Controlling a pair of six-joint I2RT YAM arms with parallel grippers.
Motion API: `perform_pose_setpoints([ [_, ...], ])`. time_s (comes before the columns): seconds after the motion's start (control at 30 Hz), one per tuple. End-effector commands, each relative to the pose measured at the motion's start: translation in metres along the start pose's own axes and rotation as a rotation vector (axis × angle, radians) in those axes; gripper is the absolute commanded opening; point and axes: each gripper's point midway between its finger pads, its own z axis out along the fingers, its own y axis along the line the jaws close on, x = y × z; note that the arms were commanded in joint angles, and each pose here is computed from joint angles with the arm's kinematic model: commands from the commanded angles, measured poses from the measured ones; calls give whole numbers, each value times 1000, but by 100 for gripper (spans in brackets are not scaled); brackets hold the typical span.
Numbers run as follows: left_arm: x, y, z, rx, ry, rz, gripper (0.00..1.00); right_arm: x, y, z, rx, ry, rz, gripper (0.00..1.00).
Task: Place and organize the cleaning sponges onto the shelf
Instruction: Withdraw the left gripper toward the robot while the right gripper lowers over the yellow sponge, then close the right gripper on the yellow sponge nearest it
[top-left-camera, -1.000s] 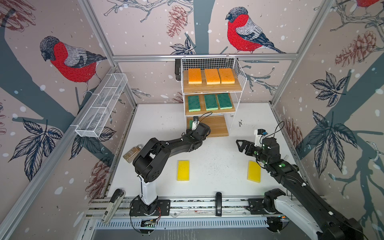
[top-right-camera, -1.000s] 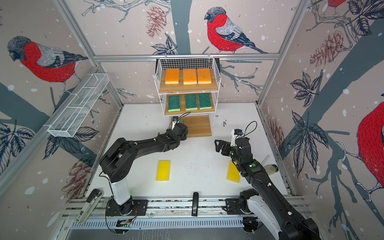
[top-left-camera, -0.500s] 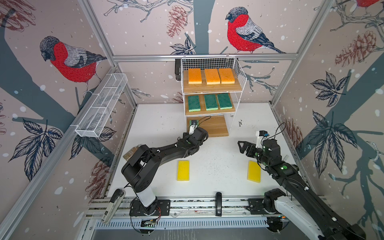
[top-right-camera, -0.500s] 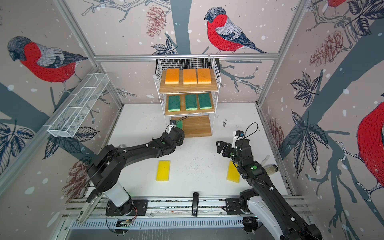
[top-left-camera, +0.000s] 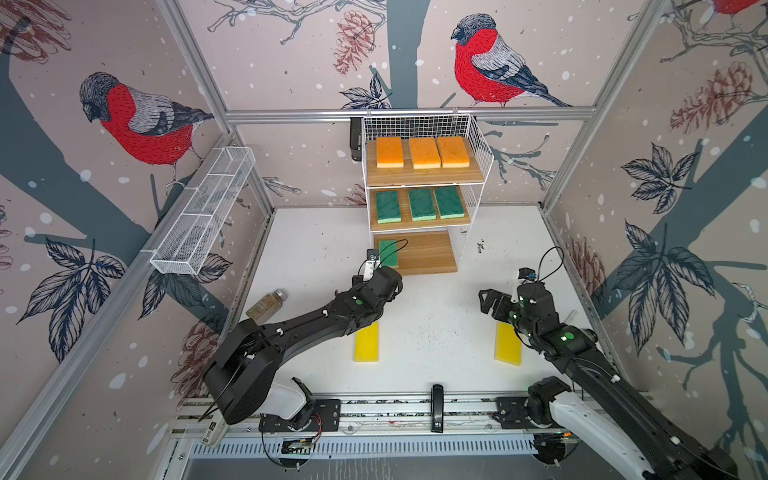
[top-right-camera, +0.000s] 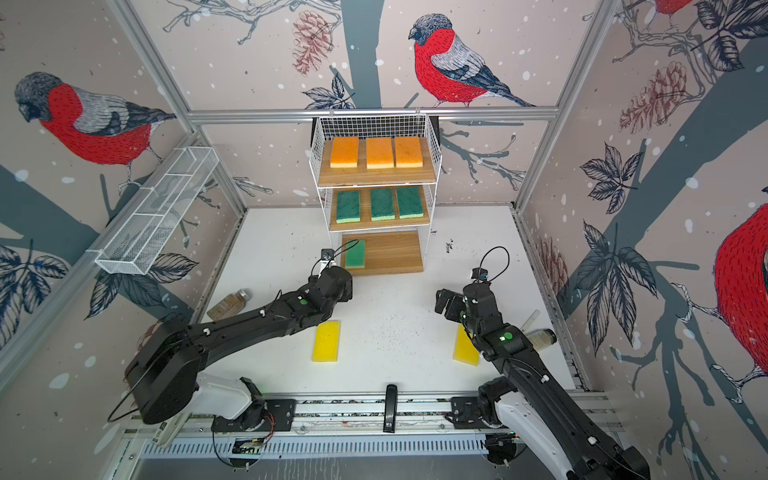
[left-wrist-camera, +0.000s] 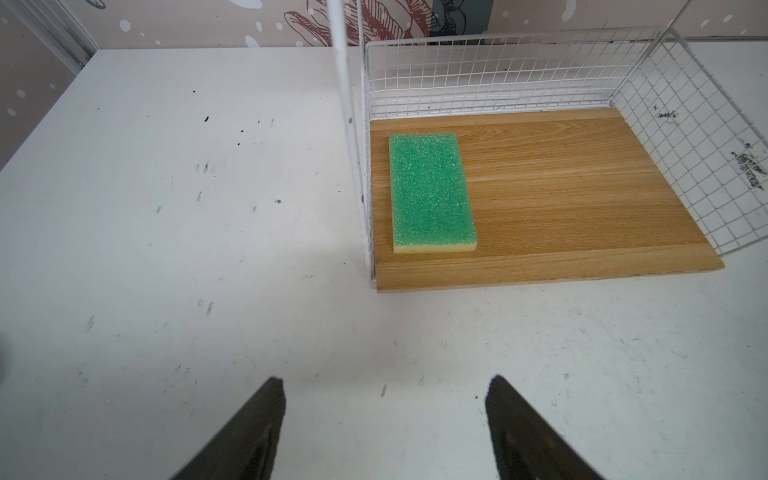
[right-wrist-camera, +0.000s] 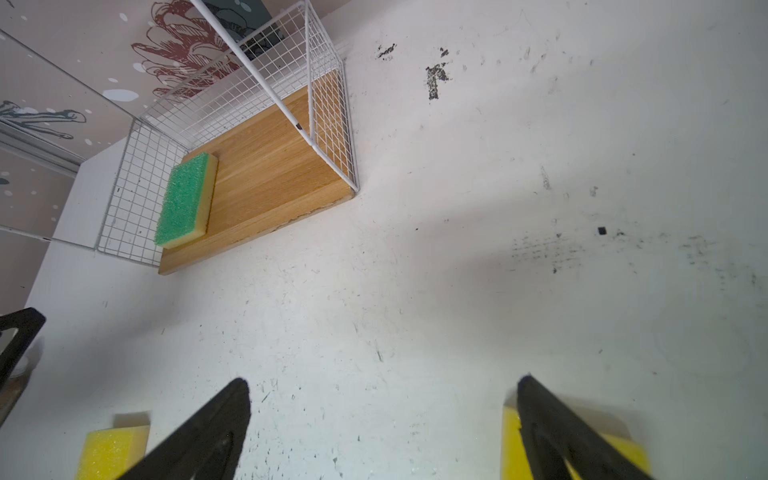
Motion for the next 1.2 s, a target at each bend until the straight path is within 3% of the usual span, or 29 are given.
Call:
perform_pose_setpoints([
  [0.0, 5, 6, -7, 8, 11, -26, 77, 4, -8, -1, 55, 7, 25, 100],
  [0.27, 9, 18, -21, 23, -6, -68, 78, 26, -27, 5, 154, 59, 142, 99],
  [0.77, 9, 8, -34, 185, -75, -136, 79, 60, -67, -16, 389, 148, 316, 98],
  [1.17, 16, 10, -36, 223, -76, -148, 79, 81, -76, -10, 432, 216, 310, 99],
])
